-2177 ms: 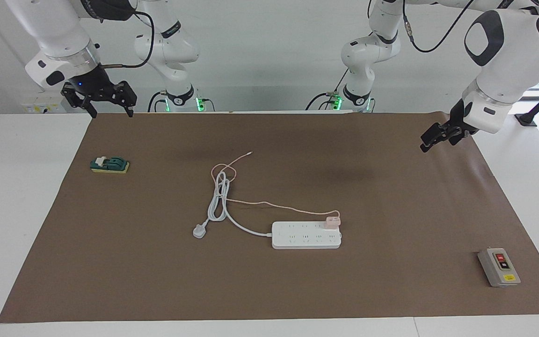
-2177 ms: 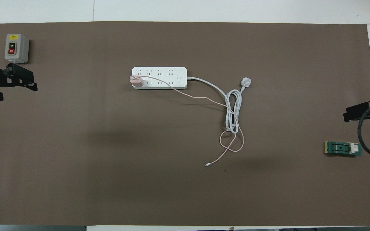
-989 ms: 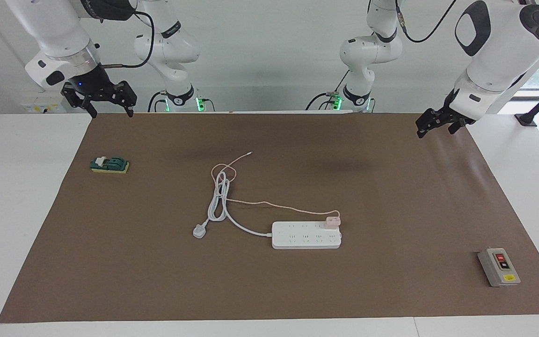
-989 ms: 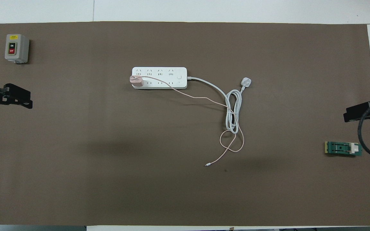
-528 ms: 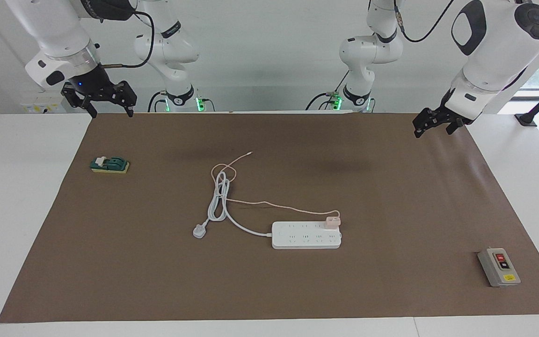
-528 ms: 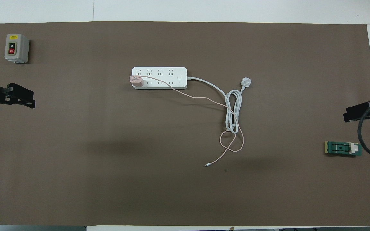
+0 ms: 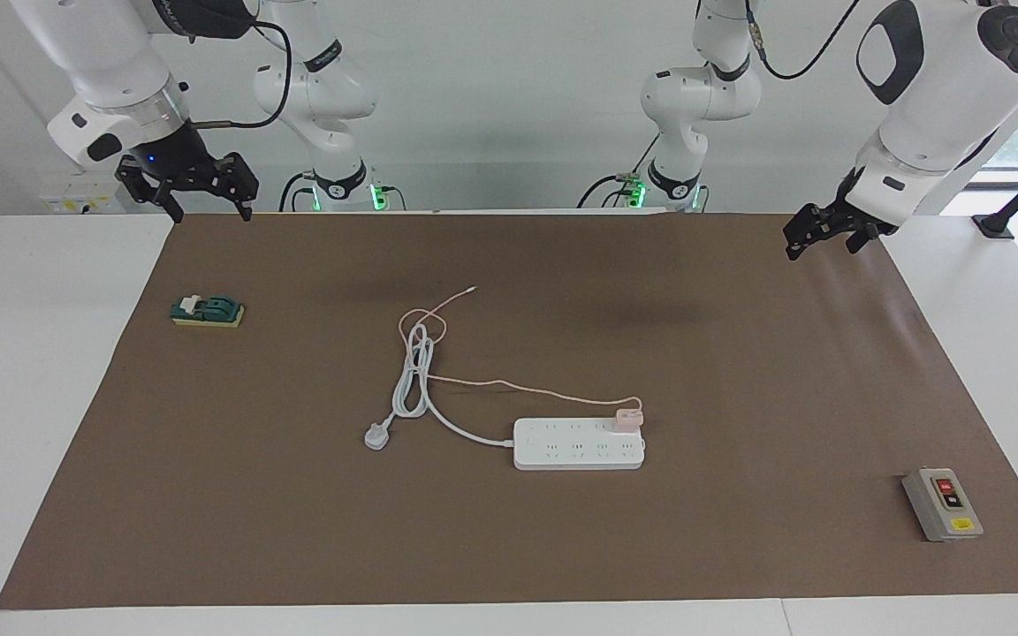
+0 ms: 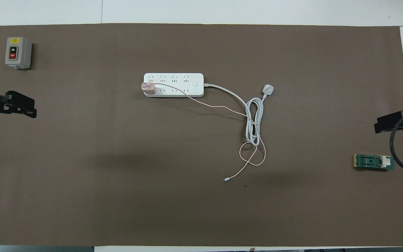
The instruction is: Plug charger into power strip
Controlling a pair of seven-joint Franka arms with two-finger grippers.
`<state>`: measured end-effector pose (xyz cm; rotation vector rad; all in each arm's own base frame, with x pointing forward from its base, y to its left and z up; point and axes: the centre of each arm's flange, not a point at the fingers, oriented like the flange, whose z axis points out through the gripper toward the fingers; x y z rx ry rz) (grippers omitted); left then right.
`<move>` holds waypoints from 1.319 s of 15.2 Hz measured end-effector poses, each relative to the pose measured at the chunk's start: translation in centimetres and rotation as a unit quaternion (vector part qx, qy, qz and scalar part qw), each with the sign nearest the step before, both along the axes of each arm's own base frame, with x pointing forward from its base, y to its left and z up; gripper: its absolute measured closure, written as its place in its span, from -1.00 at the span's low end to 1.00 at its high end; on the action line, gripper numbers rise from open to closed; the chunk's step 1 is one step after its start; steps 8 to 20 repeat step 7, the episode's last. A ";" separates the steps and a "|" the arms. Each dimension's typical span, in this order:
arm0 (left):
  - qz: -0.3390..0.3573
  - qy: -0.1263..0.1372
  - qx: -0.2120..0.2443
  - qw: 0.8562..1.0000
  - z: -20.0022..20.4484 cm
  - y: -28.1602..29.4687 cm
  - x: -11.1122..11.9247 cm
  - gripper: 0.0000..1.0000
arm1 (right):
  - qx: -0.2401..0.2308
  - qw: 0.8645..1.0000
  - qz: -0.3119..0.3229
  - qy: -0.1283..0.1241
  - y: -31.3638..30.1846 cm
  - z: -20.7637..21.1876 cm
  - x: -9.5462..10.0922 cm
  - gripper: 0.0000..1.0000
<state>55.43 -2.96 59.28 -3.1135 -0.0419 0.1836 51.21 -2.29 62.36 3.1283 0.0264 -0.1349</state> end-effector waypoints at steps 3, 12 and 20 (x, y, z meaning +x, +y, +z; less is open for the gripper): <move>-0.007 0.000 -0.001 1.000 0.0 0.0 0.0 -1.00 | 0.000 1.000 0.000 0.000 0.0 0.0 0.0 -1.00; -0.026 0.000 -0.007 1.000 0.0 0.0 0.0 -1.00 | 0.000 1.000 0.000 0.000 0.0 0.0 0.0 -1.00; -0.026 0.000 -0.007 1.000 0.0 0.0 0.0 -1.00 | 0.000 1.000 0.000 0.000 0.0 0.0 0.0 -1.00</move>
